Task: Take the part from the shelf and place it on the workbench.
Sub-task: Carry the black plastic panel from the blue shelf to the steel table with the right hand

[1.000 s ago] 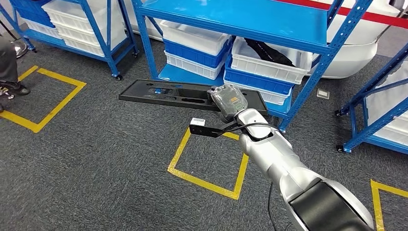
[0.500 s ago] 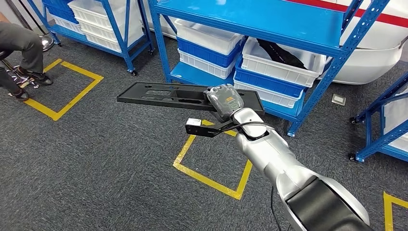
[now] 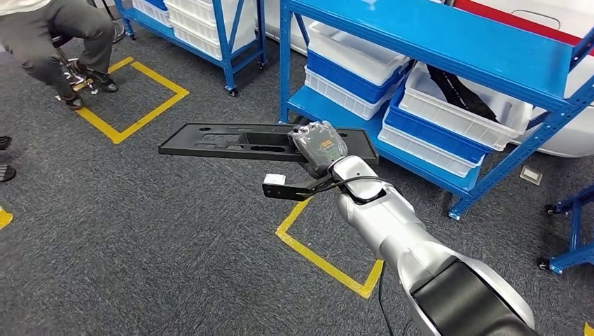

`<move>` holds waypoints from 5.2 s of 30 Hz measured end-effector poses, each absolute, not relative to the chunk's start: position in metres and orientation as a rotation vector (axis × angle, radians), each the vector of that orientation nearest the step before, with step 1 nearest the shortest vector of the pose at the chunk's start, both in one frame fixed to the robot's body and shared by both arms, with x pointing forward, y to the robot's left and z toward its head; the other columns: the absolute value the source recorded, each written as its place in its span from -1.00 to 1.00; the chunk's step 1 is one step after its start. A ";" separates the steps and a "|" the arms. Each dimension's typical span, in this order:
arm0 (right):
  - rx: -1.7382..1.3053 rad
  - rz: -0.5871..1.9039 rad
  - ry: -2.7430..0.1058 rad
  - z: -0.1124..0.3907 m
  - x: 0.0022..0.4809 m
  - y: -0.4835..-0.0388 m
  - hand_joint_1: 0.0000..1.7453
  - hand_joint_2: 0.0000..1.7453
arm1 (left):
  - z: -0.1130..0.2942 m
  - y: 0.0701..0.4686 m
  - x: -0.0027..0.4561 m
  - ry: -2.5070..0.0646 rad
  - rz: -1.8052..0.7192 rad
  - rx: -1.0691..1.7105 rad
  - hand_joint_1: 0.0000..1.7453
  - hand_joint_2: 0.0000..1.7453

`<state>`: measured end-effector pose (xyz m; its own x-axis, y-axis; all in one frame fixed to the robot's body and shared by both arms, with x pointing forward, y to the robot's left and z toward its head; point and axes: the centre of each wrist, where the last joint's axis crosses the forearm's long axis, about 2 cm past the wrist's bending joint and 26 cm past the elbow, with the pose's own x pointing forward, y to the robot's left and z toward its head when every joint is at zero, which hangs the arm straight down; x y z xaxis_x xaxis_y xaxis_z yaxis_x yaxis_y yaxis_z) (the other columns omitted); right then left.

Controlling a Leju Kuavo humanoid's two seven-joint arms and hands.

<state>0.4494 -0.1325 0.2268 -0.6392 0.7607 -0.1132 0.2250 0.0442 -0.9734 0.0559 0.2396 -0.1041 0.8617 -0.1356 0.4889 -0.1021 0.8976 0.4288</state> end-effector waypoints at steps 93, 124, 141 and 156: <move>-0.970 1.687 -1.848 0.210 0.432 -0.107 0.72 1.00 | -0.104 0.239 0.057 -0.516 -0.004 0.463 -1.00 1.00; -0.970 1.711 -1.838 0.211 0.433 -0.108 0.72 1.00 | -0.104 0.238 0.057 -0.528 -0.005 0.455 -1.00 1.00; -0.959 1.731 -1.847 0.210 0.430 -0.101 0.72 1.00 | -0.104 0.238 0.053 -0.521 -0.004 0.456 -1.00 1.00; -0.964 1.733 -1.839 0.208 0.431 -0.105 0.72 1.00 | -0.104 0.238 0.056 -0.525 -0.004 0.455 -1.00 1.00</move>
<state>0.4309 -0.1053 0.2081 -0.6640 0.7330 -0.1477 0.1908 -0.0249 -0.9813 0.0557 0.2383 -0.1041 0.8677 -0.1181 0.4829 -0.1113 0.9006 0.4202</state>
